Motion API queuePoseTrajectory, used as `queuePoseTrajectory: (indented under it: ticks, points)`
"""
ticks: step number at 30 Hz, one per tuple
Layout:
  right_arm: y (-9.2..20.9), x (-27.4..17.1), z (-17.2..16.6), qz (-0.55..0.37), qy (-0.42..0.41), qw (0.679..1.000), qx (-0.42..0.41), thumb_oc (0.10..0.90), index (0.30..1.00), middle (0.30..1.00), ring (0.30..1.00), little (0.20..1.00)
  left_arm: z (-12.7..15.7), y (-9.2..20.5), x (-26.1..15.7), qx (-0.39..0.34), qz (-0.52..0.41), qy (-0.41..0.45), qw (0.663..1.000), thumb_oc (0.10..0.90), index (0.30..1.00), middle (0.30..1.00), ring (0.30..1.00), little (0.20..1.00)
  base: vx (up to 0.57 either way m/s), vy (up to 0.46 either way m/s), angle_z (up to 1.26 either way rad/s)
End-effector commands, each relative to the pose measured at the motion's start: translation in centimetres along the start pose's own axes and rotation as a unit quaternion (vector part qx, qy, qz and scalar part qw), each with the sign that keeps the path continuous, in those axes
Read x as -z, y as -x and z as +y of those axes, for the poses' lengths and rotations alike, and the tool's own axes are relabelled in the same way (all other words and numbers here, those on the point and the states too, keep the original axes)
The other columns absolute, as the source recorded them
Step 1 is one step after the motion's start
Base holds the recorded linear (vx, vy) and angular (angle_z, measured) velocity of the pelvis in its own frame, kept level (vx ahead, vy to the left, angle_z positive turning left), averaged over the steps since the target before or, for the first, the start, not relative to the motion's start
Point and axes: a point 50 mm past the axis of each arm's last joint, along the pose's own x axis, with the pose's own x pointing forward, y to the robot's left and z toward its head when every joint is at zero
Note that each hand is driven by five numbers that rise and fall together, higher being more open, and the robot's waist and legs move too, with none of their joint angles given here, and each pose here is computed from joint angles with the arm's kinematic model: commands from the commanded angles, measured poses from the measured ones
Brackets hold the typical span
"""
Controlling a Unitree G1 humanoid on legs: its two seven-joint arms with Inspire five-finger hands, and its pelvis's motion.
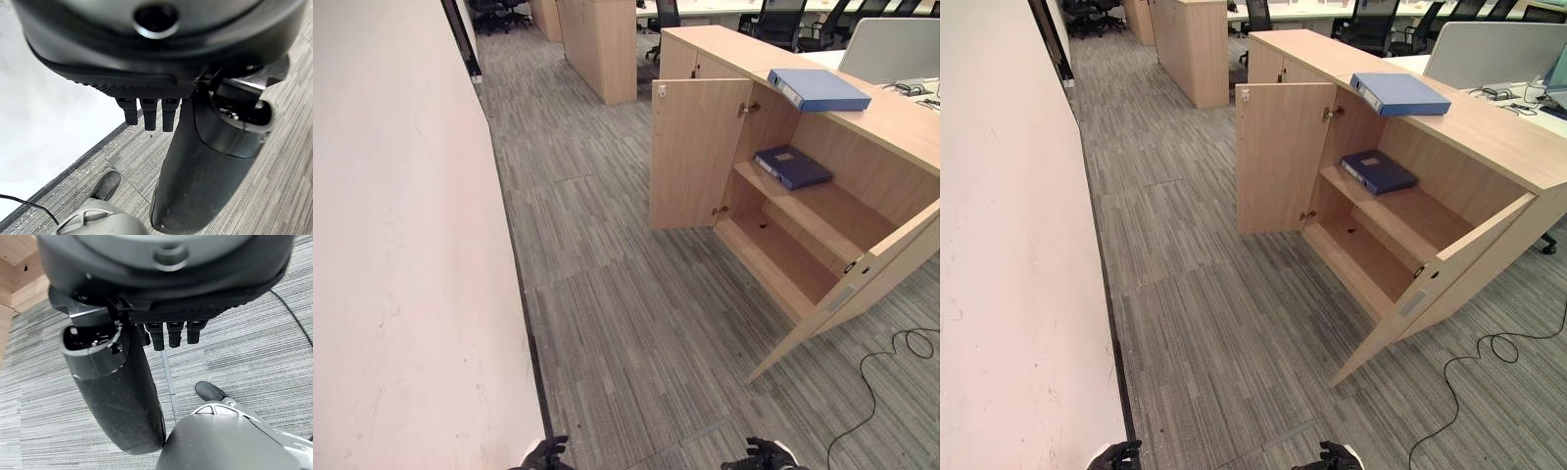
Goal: Put the empty folder in the office cabinet
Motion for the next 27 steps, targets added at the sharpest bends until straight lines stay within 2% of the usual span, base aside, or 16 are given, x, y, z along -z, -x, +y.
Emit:
queuePoseTrajectory:
  ticks: [1,20,23,26,27]
  points:
    - [-0.2,-0.1,-0.6,0.007,0.031,0.999,0.002,0.8,0.9,0.9,0.9,0.9,1.9,-0.5,-2.6,-0.022,-0.045,0.008,0.999,0.8,0.9,0.9,0.9,0.9,0.0,0.0,0.0]
    - [-0.1,0.1,-0.3,0.012,0.027,1.0,-0.002,0.8,0.9,0.9,0.9,0.9,1.5,-0.5,-2.4,-0.015,-0.041,0.025,0.999,0.8,0.9,0.9,0.9,0.9,0.0,0.0,0.0]
    - [-0.1,0.5,-0.3,0.017,-0.009,1.0,0.0,0.8,0.9,0.9,0.9,0.9,1.2,-0.4,-1.6,-0.012,-0.028,0.036,0.999,0.8,0.9,0.9,0.9,0.9,0.0,0.0,0.0]
    - [0.0,0.9,-0.4,0.018,-0.105,0.994,0.013,0.8,0.9,0.9,0.9,0.9,1.2,-0.2,-0.4,-0.021,-0.001,0.102,0.995,0.8,0.9,0.9,0.9,0.9,0.0,0.0,0.0]
    - [0.0,0.9,-0.4,0.018,-0.105,0.994,0.013,0.8,0.9,0.9,0.9,0.9,1.2,-0.2,-0.4,-0.021,-0.001,0.102,0.995,0.8,0.9,0.9,0.9,0.9,0.0,0.0,0.0]
